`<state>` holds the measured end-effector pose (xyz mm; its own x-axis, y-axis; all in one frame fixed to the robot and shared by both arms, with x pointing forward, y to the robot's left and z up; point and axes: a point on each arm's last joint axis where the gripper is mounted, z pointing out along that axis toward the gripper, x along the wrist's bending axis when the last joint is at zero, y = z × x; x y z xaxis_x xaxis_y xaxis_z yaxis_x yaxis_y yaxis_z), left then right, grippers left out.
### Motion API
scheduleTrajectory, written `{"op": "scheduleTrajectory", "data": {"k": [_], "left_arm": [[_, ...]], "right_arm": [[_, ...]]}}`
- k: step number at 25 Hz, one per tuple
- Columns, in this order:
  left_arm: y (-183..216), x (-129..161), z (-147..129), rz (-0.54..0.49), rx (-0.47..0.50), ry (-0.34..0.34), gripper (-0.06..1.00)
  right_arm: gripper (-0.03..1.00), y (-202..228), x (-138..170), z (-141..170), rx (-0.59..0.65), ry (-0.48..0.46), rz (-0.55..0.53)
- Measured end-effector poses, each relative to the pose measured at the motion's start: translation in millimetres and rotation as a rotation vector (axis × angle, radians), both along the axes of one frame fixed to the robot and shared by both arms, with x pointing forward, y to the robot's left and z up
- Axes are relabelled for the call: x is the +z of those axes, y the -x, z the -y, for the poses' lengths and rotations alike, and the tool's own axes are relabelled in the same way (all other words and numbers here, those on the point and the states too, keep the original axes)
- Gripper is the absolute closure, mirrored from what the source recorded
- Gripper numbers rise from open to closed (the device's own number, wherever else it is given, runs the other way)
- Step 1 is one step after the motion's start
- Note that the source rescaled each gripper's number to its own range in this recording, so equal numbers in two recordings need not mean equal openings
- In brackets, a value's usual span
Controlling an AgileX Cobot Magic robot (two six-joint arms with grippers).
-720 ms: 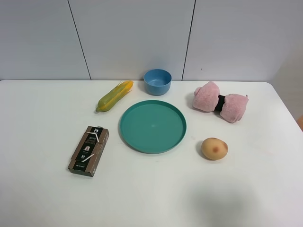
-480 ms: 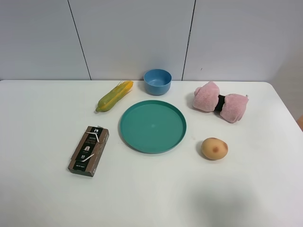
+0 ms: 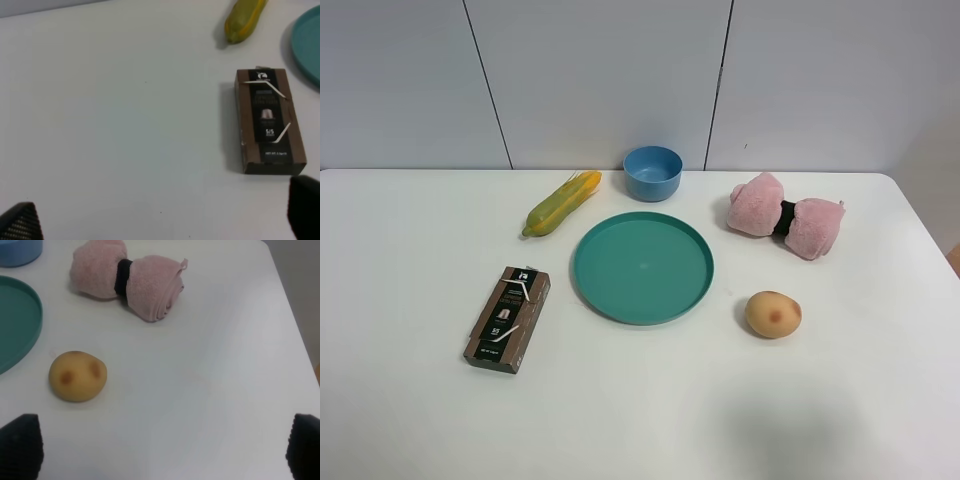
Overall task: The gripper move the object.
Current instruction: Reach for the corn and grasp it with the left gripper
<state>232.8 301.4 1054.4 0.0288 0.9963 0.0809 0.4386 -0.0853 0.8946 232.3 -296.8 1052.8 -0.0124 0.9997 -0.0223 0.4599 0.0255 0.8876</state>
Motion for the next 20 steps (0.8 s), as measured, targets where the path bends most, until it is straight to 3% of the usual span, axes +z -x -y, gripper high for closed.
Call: {"op": "scheduleTrajectory", "data": {"k": [4, 9, 16, 20], "left_arm": [[-3.5, 8.6, 0.0, -0.014, 0.0, 0.0, -0.06], [-46.1, 44.1, -0.1, -0.153, -0.005, 0.003, -0.06], [-175.0, 77.3, 0.2, -0.387, -0.08, -0.083, -0.06], [-253.4, 83.6, 17.6, -0.418, -0.189, -0.156, -0.06]], "right_arm": [[-0.03, 0.0, 0.0, 0.0, 0.0, 0.0, 0.0], [-0.03, 0.0, 0.0, 0.0, 0.0, 0.0, 0.0], [-0.03, 0.0, 0.0, 0.0, 0.0, 0.0, 0.0], [-0.03, 0.0, 0.0, 0.0, 0.0, 0.0, 0.0]]}}
